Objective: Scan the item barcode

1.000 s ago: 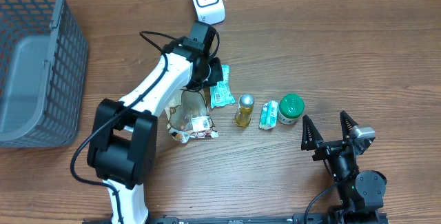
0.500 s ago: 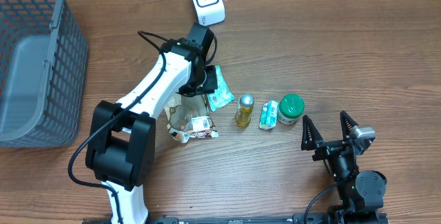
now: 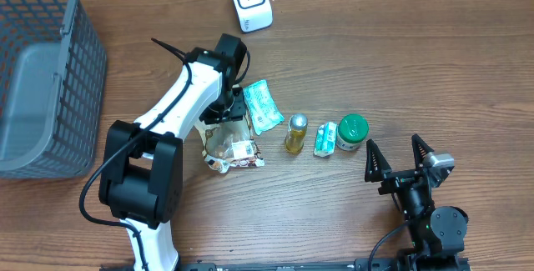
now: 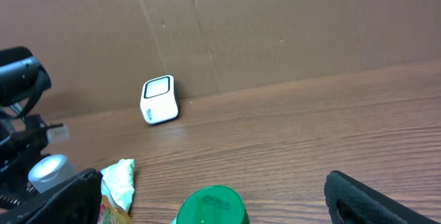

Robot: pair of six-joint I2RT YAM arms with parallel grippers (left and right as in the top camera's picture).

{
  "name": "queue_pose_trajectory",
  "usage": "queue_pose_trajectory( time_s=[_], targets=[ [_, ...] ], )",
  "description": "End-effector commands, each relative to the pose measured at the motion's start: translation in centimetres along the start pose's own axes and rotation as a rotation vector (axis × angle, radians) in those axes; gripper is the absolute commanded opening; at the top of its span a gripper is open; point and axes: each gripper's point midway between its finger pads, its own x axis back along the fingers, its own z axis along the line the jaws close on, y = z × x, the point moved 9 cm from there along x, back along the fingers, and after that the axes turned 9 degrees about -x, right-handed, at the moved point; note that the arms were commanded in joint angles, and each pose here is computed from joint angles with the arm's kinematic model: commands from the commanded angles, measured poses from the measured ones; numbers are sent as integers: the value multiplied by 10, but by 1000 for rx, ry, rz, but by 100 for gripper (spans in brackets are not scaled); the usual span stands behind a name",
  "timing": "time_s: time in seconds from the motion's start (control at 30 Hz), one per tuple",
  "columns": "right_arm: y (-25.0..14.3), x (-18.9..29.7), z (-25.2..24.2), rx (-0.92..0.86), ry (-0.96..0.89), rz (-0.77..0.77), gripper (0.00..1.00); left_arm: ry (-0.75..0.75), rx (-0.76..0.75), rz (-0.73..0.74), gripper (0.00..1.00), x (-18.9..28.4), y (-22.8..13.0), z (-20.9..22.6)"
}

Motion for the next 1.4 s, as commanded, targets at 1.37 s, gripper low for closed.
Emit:
queue_pose_trajectory(
  time_s=[1.37],
  targets=[
    [-2, 0, -2, 0, -9, -6, 100, 97, 149, -234, 63, 102, 48, 139]
  ],
)
